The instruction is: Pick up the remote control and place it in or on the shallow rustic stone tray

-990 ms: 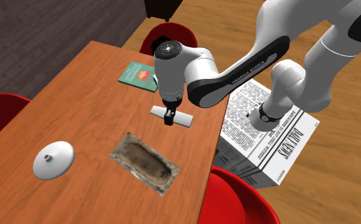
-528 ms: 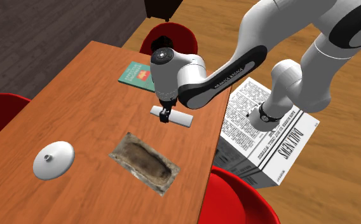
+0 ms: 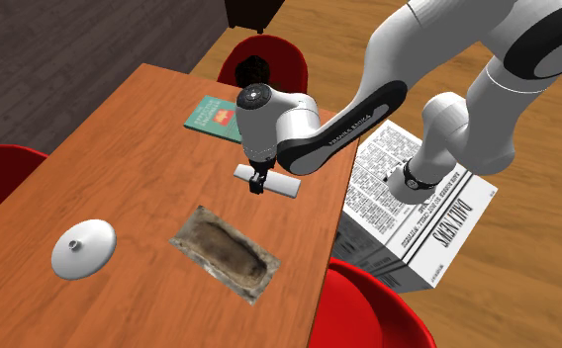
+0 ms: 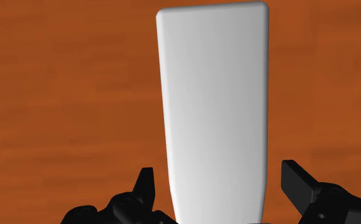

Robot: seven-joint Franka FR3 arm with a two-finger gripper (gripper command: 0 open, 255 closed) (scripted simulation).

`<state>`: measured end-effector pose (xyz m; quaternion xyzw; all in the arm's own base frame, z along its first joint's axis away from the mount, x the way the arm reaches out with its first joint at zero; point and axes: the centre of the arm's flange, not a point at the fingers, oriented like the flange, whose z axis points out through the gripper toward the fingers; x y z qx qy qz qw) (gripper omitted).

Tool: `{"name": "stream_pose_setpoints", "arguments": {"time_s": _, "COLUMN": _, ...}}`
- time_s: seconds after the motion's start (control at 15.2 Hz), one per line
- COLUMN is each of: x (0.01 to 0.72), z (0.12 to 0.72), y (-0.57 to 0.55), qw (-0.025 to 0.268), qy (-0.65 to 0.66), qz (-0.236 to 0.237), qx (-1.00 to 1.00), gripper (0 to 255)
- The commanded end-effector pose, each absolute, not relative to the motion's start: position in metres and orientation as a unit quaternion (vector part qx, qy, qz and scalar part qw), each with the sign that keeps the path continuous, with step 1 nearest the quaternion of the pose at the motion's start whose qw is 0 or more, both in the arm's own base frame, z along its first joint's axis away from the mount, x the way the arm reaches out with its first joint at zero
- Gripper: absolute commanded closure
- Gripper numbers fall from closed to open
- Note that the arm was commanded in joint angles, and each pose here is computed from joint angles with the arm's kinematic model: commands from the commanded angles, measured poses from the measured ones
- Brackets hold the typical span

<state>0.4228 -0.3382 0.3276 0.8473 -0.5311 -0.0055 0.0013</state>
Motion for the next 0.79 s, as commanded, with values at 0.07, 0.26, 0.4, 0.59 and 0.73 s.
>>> {"name": "stream_pose_setpoints", "arguments": {"time_s": 0.07, "x": 0.4228, "z": 0.3275, "y": -0.3381, "qw": 0.001, "qy": -0.531, "qz": -0.005, "qx": 0.847, "gripper": 0}}
{"name": "stream_pose_setpoints", "arguments": {"time_s": 0.26, "x": 0.4229, "z": 0.3275, "y": -0.3381, "qw": 0.001, "qy": -0.531, "qz": -0.005, "qx": 0.847, "gripper": 255}}
{"name": "stream_pose_setpoints", "arguments": {"time_s": 0.4, "x": 0.4228, "z": 0.3274, "y": -0.3381, "qw": 0.001, "qy": -0.531, "qz": -0.005, "qx": 0.847, "gripper": 255}}
{"name": "stream_pose_setpoints", "arguments": {"time_s": 0.59, "x": 0.4228, "z": 0.3274, "y": -0.3381, "qw": 0.001, "qy": -0.531, "qz": -0.005, "qx": 0.847, "gripper": 255}}
{"name": "stream_pose_setpoints", "arguments": {"time_s": 0.73, "x": 0.4228, "z": 0.3274, "y": -0.3381, "qw": 0.001, "qy": -0.531, "qz": -0.005, "qx": 0.847, "gripper": 255}}
